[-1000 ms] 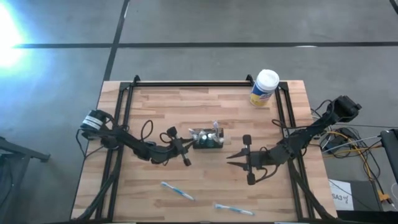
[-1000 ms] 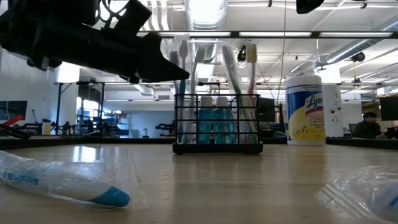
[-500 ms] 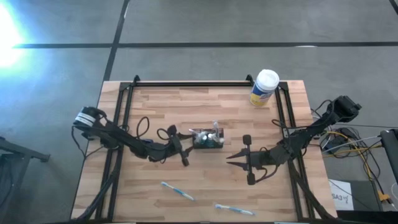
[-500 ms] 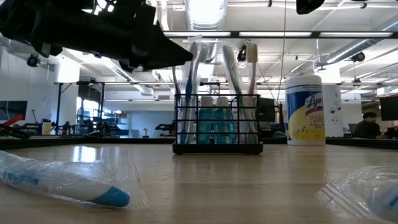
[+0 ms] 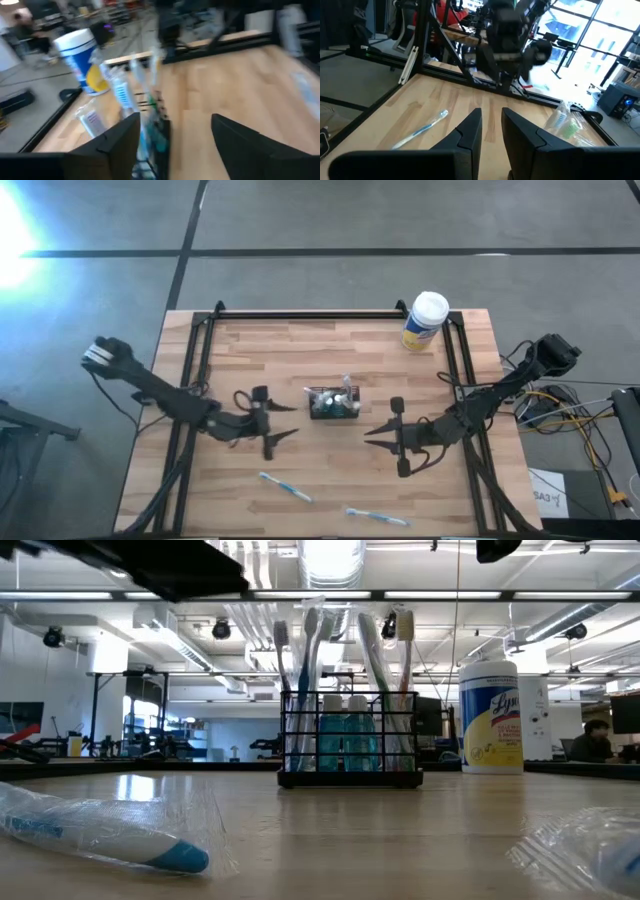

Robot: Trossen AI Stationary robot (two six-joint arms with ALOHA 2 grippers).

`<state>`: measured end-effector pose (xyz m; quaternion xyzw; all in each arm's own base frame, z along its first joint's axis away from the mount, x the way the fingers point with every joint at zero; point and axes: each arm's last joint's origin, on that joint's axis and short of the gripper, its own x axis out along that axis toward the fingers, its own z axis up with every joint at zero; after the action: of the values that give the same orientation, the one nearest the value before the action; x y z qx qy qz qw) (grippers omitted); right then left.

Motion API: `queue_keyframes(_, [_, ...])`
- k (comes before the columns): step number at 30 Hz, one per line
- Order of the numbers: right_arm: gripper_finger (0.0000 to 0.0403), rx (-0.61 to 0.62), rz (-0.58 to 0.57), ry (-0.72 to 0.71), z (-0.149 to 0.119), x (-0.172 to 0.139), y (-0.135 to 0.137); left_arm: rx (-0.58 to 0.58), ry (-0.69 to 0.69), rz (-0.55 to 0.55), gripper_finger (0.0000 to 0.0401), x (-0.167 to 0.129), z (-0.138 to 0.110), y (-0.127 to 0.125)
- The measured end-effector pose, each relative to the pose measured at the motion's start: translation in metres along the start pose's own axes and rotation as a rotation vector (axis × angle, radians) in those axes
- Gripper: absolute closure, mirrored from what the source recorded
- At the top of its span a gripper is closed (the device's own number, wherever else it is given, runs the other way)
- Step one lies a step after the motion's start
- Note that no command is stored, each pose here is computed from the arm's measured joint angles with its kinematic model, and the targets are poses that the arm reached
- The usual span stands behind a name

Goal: Pick & Place toothbrushing station
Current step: Put the right blue toothbrush into the black organizer

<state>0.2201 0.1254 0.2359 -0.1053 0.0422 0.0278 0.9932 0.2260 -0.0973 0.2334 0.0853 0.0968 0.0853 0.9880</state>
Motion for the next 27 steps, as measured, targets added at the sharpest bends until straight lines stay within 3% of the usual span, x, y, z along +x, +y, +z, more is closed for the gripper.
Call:
queue_keyframes(3, [0.0338, -0.003, 0.001, 0.002, -0.001, 0.000, 0.000, 0.005, 0.016, -0.093, 0.0200, -0.027, 0.009, 0.006])
queue_keyframes(9, [0.0337, -0.019, 0.001, 0.002, -0.001, 0.000, 0.000, -0.014, 0.053, -0.187, 0.0378, -0.068, 0.014, 0.018])
queue_keyframes(15, [0.0332, 0.040, 0.002, 0.001, 0.000, 0.000, 0.000, -0.060, 0.009, -0.224, 0.0389, -0.087, 0.007, 0.026])
queue_keyframes(22, [0.0341, 0.169, 0.010, 0.025, -0.001, 0.000, 0.001, -0.144, -0.009, -0.247, 0.0391, -0.091, -0.031, 0.031])
queue_keyframes(27, [0.0349, 0.229, 0.012, 0.237, 0.002, 0.005, 0.005, -0.204, 0.016, -0.256, 0.0397, -0.091, -0.056, 0.030])
